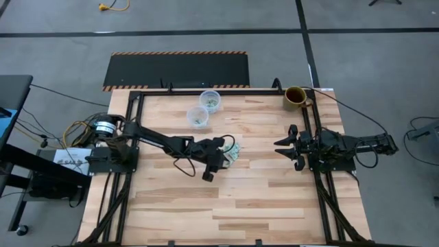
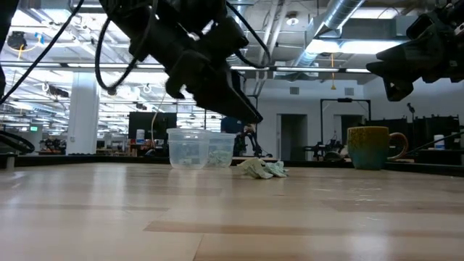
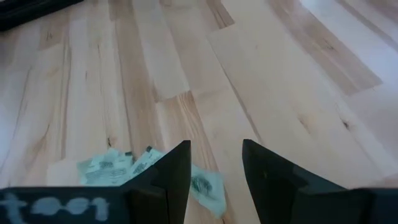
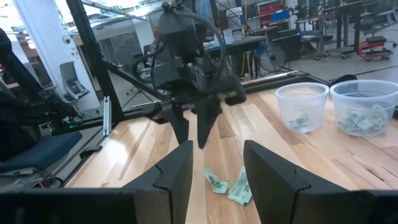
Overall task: Pick and place items into bin
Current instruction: Put the stevia packet into the bottom bin
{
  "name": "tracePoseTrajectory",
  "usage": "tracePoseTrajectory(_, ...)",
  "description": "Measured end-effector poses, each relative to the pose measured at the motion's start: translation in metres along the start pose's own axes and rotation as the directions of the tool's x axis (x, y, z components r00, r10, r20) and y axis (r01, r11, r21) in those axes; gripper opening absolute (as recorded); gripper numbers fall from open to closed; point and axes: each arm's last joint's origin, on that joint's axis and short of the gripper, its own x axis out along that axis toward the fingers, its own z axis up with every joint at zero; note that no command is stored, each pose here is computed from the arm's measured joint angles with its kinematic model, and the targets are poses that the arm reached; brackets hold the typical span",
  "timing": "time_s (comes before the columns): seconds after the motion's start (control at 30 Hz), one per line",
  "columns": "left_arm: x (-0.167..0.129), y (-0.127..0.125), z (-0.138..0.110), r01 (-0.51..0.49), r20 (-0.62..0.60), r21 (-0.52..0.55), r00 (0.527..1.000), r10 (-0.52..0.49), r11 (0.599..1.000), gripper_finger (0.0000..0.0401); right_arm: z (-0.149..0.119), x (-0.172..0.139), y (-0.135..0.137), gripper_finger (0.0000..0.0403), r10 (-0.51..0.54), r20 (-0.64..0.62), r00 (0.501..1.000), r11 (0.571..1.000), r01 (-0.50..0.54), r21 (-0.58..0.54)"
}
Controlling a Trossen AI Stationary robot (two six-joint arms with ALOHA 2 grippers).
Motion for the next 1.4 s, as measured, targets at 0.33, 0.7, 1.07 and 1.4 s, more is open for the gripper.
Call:
tracePoseTrajectory(0.33, 0.036, -0.001, -0.001, 0.078, -0.051, -0.037, 0.995, -0.08, 0.996, 0.0135, 0.0, 0.0, 0.0, 0.0136, 0.0, -0.001, 1.0, 1.0, 0.0, 0.0)
tracePoseTrajectory(0.7, 0.035, 0.0, -0.01, 0.027, -0.175, -0.059, 0.984, -0.037, 0.998, 0.0135, 0.0, 0.0, 0.0, 0.0136, 0.0, 0.0, 1.0, 1.0, 0.0, 0.0)
tracePoseTrajectory(1.07, 0.034, 0.001, -0.013, -0.006, -0.209, -0.054, 0.978, -0.005, 0.999, 0.0135, 0.0, 0.0, 0.0, 0.0136, 0.0, 0.0, 1.0, 1.0, 0.0, 0.0)
tracePoseTrajectory(1.4, 0.034, 0.002, -0.015, -0.002, -0.221, -0.036, 0.975, -0.006, 0.999, 0.0135, 0.0, 0.0, 0.0, 0.0136, 0.0, 0.0, 1.0, 1.0, 0.0, 0.0)
